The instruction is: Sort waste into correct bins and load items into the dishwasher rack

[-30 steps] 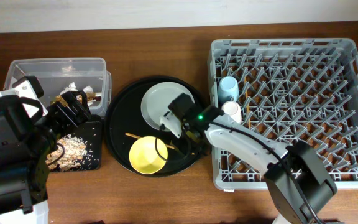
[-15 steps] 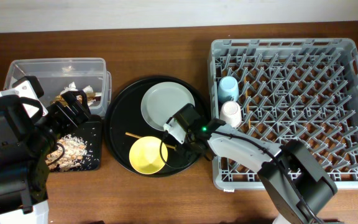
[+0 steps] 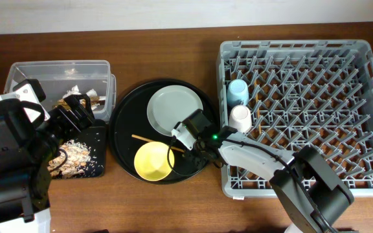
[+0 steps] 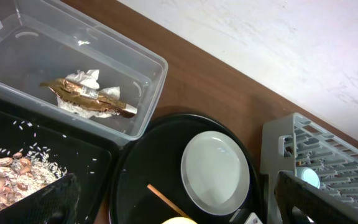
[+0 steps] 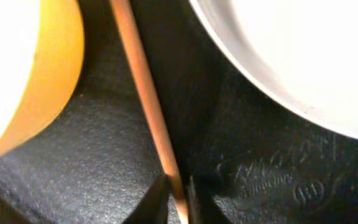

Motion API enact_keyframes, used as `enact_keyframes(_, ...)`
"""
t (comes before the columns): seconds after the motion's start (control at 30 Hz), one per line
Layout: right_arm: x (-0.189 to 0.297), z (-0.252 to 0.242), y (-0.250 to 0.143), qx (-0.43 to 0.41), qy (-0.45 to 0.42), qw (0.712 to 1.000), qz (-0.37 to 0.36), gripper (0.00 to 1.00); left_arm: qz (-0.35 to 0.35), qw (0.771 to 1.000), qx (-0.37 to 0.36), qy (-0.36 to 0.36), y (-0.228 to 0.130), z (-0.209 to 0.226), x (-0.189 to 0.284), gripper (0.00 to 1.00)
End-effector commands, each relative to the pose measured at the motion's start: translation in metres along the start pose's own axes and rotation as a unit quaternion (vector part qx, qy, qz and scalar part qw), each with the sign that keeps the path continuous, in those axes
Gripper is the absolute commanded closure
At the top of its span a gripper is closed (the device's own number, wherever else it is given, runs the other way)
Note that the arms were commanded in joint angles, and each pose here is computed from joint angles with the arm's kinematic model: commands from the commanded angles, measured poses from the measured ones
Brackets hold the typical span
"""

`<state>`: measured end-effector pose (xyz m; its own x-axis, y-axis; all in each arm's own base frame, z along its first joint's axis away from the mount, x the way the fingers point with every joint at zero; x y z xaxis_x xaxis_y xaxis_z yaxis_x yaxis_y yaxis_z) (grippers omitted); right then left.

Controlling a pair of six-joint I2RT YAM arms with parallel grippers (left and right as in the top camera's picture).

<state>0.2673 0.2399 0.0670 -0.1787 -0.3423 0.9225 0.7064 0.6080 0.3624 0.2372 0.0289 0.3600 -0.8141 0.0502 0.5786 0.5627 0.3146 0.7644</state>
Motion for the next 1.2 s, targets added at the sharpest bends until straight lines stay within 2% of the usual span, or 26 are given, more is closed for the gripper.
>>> enact_keyframes(0.0,-0.009,0.000,-0.016,-0.003,-0.001,1.000,0.027,0.94,-0.006,1.000,-0.010,0.005,0.002,0.000,0.002,0.01)
enact_keyframes(0.13,0.000,0.002,-0.005,-0.002,0.000,1.000,0.020,0.96,-0.006,1.000,-0.010,0.005,0.002,0.000,0.002,0.01)
enact_keyframes(0.4,0.063,0.013,0.046,0.008,0.012,0.999,-0.043,0.96,-0.006,1.000,-0.010,0.005,0.002,0.000,0.002,0.01)
enact_keyframes(0.47,0.066,0.019,0.048,0.010,0.038,0.998,-0.047,0.96,-0.006,1.000,-0.010,0.005,0.002,0.001,0.002,0.01)
enact_keyframes(0.8,0.078,0.024,0.056,0.013,0.058,0.996,-0.061,0.96,-0.006,1.000,-0.010,0.005,0.002,0.000,0.002,0.01)
enact_keyframes(0.83,0.076,0.024,0.052,0.011,0.059,0.997,-0.050,0.92,-0.006,1.000,-0.010,0.005,0.002,0.001,0.002,0.01)
enact_keyframes(0.93,0.064,0.022,0.038,0.005,0.057,0.998,-0.019,0.72,-0.006,1.000,-0.010,0.005,0.002,0.001,0.002,0.01)
enact_keyframes(0.97,0.059,0.021,0.034,0.009,0.056,0.998,-0.012,0.69,-0.006,1.000,-0.010,0.005,0.002,0.001,0.002,0.01)
enact_keyframes(1.1,0.031,0.018,0.020,0.021,0.058,0.998,0.022,0.69,-0.006,1.000,-0.010,0.005,0.002,0.000,0.002,0.01)
enact_keyframes(1.17,0.020,0.016,0.019,0.019,0.058,0.998,0.029,0.73,-0.006,1.000,-0.010,0.005,0.002,0.000,0.002,0.01)
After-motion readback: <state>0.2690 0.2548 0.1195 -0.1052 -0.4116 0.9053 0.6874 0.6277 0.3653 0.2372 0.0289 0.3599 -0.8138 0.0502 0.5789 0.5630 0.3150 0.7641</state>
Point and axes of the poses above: each gripper's point midway between its finger pads, its own x axis back along the fingers, its own z axis along the line the jaws close on, y = z × x, the point moved 7 cm from there along x, back along the fingers, and after that the axes turned 11 degrees about -x, right-handed, at the moved point
